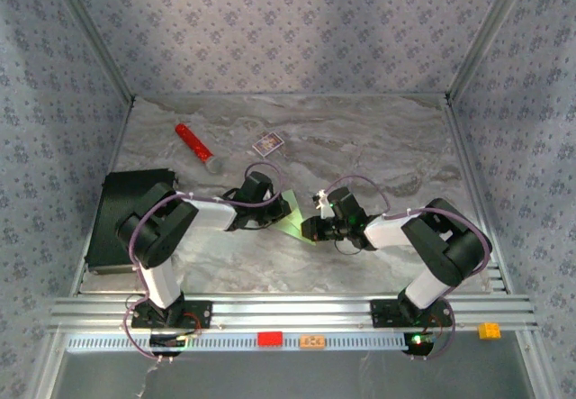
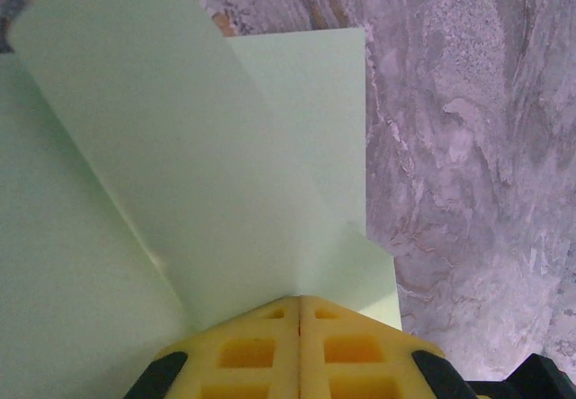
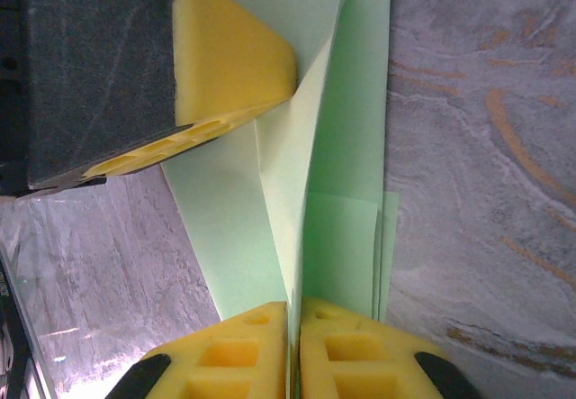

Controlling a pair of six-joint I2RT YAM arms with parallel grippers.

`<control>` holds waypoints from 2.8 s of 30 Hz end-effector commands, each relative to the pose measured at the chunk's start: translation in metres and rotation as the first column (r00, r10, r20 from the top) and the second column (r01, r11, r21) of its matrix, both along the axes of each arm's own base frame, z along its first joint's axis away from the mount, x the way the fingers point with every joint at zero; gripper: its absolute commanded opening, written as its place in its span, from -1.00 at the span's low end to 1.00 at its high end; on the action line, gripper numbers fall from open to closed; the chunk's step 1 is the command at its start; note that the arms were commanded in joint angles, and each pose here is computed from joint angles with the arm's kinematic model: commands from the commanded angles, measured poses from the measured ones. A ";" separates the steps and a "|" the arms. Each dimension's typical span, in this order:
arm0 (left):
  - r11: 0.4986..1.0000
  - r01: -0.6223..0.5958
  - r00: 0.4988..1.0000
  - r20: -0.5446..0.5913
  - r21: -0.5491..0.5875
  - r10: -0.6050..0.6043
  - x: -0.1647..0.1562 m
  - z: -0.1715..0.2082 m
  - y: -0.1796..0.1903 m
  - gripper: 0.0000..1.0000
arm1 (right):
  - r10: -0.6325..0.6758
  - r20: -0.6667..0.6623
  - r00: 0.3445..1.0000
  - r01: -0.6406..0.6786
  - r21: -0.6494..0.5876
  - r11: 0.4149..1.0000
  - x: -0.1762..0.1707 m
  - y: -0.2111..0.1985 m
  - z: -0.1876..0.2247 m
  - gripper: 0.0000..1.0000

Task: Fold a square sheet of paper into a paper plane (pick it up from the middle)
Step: Fourth fold the wing at the center of the table.

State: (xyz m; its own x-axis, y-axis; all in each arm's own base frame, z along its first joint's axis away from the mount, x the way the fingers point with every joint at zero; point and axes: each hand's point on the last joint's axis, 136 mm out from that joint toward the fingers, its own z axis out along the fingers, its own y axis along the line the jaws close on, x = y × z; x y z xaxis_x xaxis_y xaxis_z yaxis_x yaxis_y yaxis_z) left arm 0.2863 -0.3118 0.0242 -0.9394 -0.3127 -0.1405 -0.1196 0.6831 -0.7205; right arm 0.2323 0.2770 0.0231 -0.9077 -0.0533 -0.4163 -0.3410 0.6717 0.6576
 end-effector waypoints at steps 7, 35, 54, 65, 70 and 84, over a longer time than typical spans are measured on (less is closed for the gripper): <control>0.999 0.042 0.999 0.002 0.027 -0.042 0.000 -0.005 -0.006 -0.91 | -0.007 -0.156 0.988 -0.001 -0.050 0.999 -0.020 -0.006 -0.023 -0.61; 0.998 0.052 0.999 -0.003 0.041 -0.052 -0.003 -0.012 -0.004 -0.91 | -0.076 -0.161 0.984 0.079 0.011 0.997 -0.002 -0.008 0.003 -0.58; 0.996 0.088 0.995 0.045 0.007 -0.088 0.000 0.002 -0.013 -0.82 | -0.155 -0.295 0.943 0.150 -0.039 0.988 -0.017 -0.024 -0.027 -0.83; 0.992 0.126 0.991 0.056 -0.015 -0.125 -0.001 0.006 -0.023 -0.80 | -0.176 -0.320 0.931 0.165 -0.060 0.984 -0.019 -0.027 -0.035 -0.89; 0.992 0.128 0.990 0.064 -0.020 -0.126 -0.001 0.006 -0.024 -0.80 | -0.185 -0.331 0.925 0.172 -0.069 0.983 -0.020 -0.029 -0.038 -0.90; 0.992 0.122 0.992 -0.028 0.032 -0.122 -0.008 -0.022 -0.019 -0.86 | -0.180 -0.309 0.934 0.174 -0.047 0.984 -0.016 -0.027 -0.029 -0.79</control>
